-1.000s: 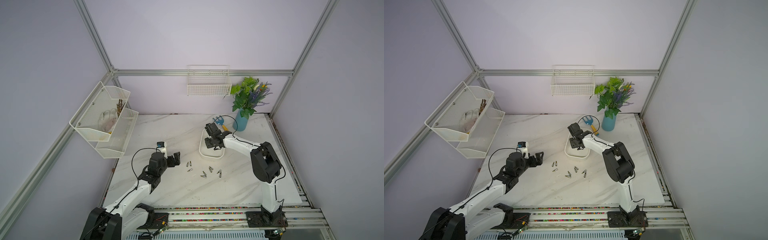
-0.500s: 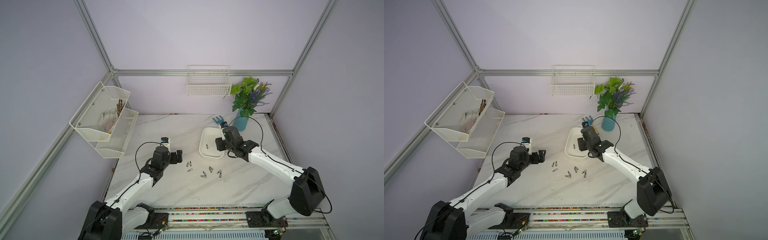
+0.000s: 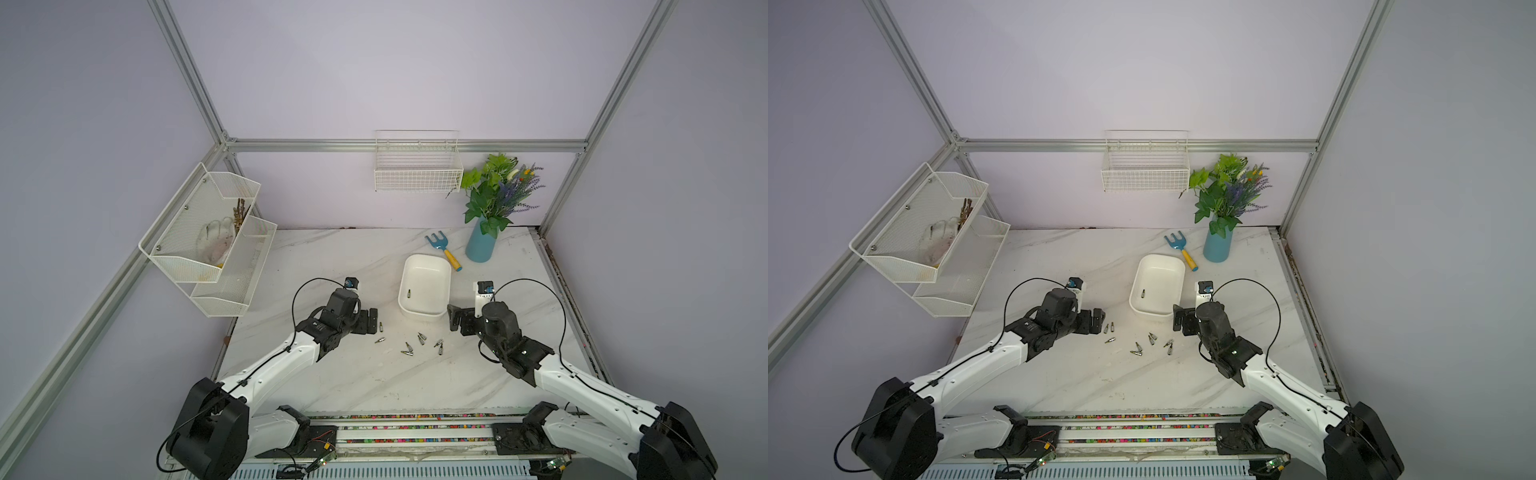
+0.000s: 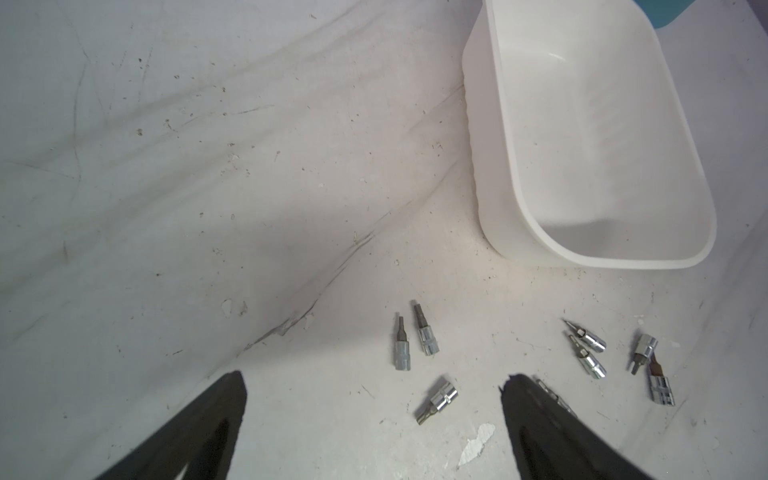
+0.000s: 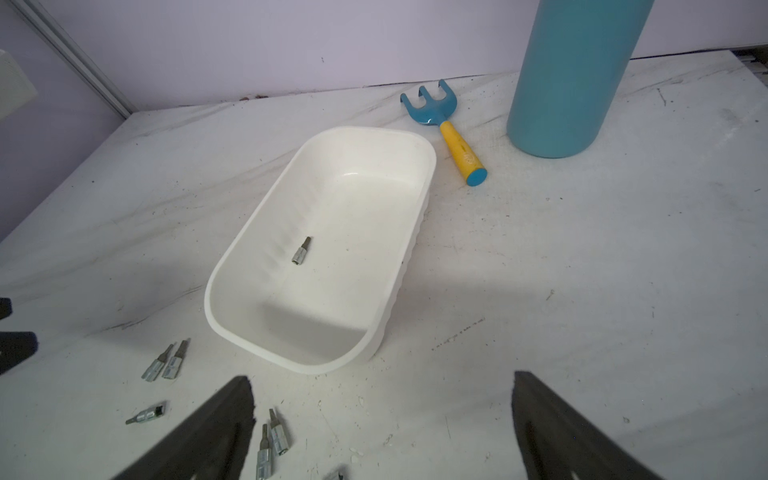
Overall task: Put the bit on the desktop into the storage box
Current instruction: Pick up the screwdriver bit from the center of the board.
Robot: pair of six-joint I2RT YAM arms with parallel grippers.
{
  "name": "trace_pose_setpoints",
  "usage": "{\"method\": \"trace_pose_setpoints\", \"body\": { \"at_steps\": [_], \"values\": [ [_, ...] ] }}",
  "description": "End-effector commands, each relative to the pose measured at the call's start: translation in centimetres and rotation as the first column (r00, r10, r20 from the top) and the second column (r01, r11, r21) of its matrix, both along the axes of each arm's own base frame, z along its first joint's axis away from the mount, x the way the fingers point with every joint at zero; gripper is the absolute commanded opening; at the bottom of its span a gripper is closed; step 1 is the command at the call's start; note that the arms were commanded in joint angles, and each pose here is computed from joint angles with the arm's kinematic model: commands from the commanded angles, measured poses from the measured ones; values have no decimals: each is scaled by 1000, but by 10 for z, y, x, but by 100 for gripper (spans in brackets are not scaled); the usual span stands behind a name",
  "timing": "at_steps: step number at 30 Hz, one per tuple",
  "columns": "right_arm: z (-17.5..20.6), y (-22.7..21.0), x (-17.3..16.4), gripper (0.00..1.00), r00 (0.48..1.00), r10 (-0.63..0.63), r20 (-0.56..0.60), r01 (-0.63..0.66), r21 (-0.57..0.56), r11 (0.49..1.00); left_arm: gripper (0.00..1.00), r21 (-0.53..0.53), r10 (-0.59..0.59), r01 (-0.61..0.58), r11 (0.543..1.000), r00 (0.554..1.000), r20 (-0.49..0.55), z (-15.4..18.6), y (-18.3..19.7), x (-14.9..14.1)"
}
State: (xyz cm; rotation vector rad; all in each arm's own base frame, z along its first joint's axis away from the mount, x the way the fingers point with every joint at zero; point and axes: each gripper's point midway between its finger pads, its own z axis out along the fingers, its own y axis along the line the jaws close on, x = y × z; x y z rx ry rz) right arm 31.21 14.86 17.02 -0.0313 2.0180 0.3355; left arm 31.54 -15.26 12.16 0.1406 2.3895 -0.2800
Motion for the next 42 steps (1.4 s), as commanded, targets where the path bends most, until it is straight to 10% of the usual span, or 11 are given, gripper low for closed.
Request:
{"method": "trace_pose_setpoints", "body": {
  "at_steps": [1,14,42],
  "values": [
    [22,2,8,100,997,-30,67,24,87,996,100,12,0,0,1000,999,-44,1,-6,-1],
    [10,-10,10,100,994,-92,53,89,54,995,79,109,-41,69,992,969,-244,-50,-24,0],
    [7,-14,11,100,993,-111,49,110,34,993,35,193,-24,96,976,938,-345,-92,-34,6]
  ]
}}
